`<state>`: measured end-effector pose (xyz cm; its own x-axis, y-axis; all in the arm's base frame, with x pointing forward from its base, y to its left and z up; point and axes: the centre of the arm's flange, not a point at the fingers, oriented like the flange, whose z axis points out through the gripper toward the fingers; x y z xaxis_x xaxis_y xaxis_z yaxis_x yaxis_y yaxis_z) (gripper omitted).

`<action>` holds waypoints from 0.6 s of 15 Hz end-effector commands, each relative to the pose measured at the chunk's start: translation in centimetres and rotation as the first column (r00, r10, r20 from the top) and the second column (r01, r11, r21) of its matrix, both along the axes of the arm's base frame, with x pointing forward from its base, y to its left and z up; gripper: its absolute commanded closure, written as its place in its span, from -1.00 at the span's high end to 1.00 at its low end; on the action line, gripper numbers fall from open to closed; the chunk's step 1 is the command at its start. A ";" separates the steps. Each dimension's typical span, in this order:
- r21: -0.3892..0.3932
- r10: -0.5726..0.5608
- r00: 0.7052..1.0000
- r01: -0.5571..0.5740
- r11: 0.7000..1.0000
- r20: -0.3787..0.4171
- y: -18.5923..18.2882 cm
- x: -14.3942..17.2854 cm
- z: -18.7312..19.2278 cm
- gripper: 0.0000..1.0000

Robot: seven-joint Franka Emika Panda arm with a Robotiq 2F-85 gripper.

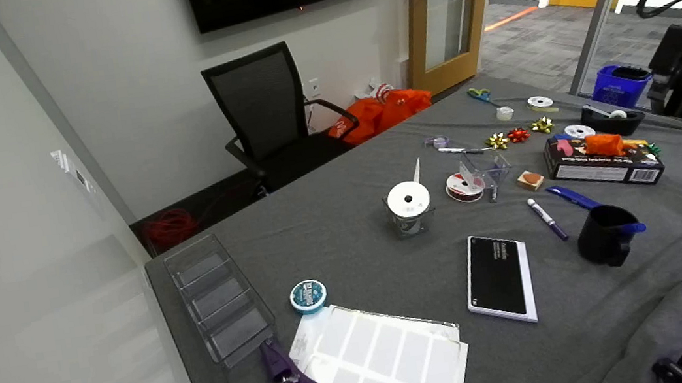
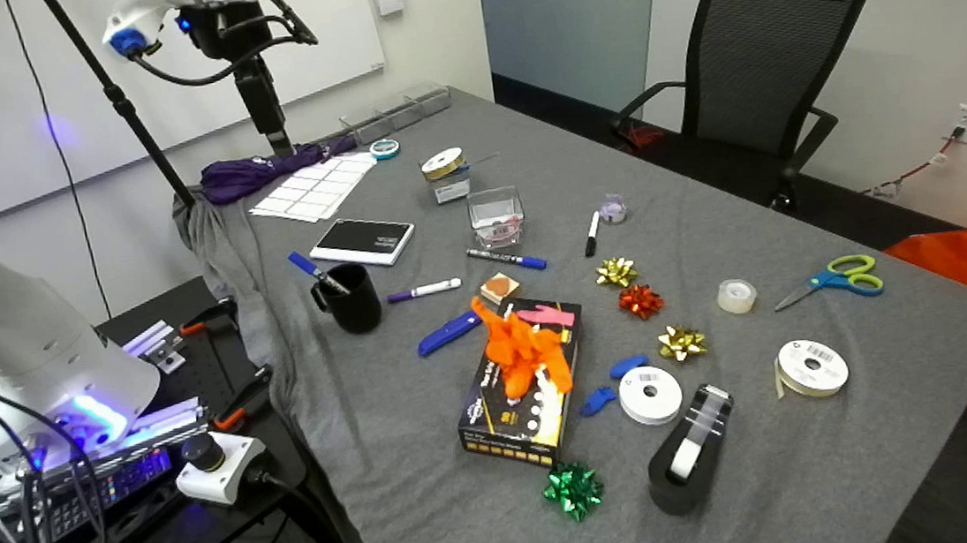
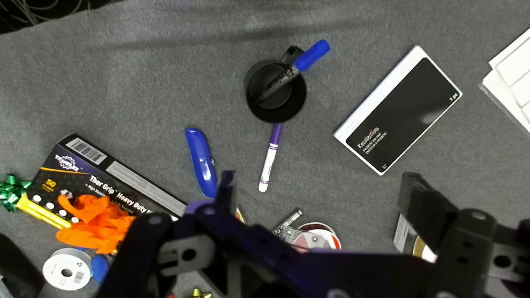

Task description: Remove the marker from the black cup and put it on the table

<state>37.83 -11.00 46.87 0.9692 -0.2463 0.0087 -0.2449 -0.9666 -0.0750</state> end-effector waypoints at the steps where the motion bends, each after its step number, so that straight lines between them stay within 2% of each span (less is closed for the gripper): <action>1: -0.006 -0.135 0.991 0.135 0.991 0.004 -0.6 1.4 -3.0 1.00; 3: -0.002 -0.203 0.979 0.203 0.979 -0.013 -0.9 1.9 -4.4 1.00; 5: -0.010 -0.267 0.961 0.267 0.964 -0.067 -1.3 2.1 -6.3 1.00; 9: 0.029 -0.328 0.931 0.336 0.941 -0.161 -1.7 1.5 -10.4 1.00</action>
